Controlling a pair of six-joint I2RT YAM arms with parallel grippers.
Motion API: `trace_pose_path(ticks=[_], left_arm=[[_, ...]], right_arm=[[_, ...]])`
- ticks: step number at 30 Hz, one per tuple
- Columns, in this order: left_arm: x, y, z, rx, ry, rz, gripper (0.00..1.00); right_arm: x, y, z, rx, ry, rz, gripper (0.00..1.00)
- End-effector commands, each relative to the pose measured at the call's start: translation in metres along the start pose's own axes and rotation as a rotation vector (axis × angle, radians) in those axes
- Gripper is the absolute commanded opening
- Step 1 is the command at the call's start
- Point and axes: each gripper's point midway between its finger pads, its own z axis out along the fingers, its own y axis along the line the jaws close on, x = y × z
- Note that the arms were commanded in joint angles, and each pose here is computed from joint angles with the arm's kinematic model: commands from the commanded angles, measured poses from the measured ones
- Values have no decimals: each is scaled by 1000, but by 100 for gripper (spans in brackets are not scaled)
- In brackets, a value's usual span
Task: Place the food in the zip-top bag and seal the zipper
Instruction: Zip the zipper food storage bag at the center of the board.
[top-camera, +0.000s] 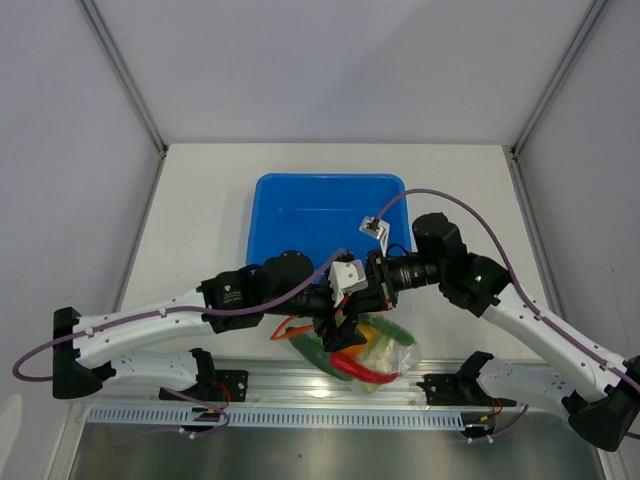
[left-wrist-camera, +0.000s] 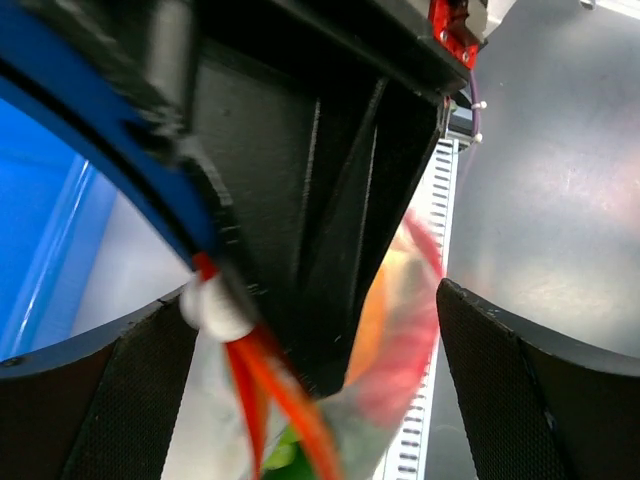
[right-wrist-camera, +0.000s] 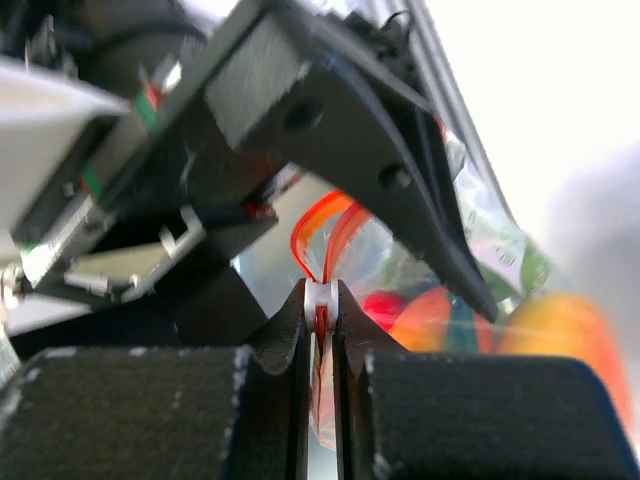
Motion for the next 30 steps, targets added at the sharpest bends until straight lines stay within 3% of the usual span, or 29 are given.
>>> trace_pose_path(ticks=[1, 4, 7, 12, 13, 16, 19, 20, 21, 24, 30], left_arm=[[-5, -1, 7, 13, -42, -18, 98], [5, 1, 10, 8, -37, -33, 95], [8, 0, 10, 15, -46, -37, 85], [18, 3, 13, 7, -20, -40, 41], [18, 3, 12, 5, -22, -39, 20], [24, 7, 11, -13, -3, -44, 0], [29, 7, 10, -12, 19, -50, 1], [29, 6, 9, -11, 18, -51, 1], [30, 5, 9, -4, 15, -52, 1], [27, 5, 5, -9, 1, -56, 1], [25, 6, 1, -22, -14, -54, 1]], right_arm=[[-30, 21, -11, 23, -130, -24, 0], [-32, 25, -14, 17, -149, -24, 0], [-29, 23, -14, 22, -141, -16, 0], [-26, 18, -13, 40, -132, -17, 0], [-25, 15, -13, 52, -129, -11, 0], [-24, 12, -13, 68, -131, -12, 0], [-22, 6, -13, 95, -130, -11, 0], [-22, 4, -13, 103, -125, -11, 5], [-21, 2, -13, 114, -122, -12, 18], [-15, -3, -15, 140, -102, -15, 34], [-11, -3, -22, 160, -112, -37, 39]])
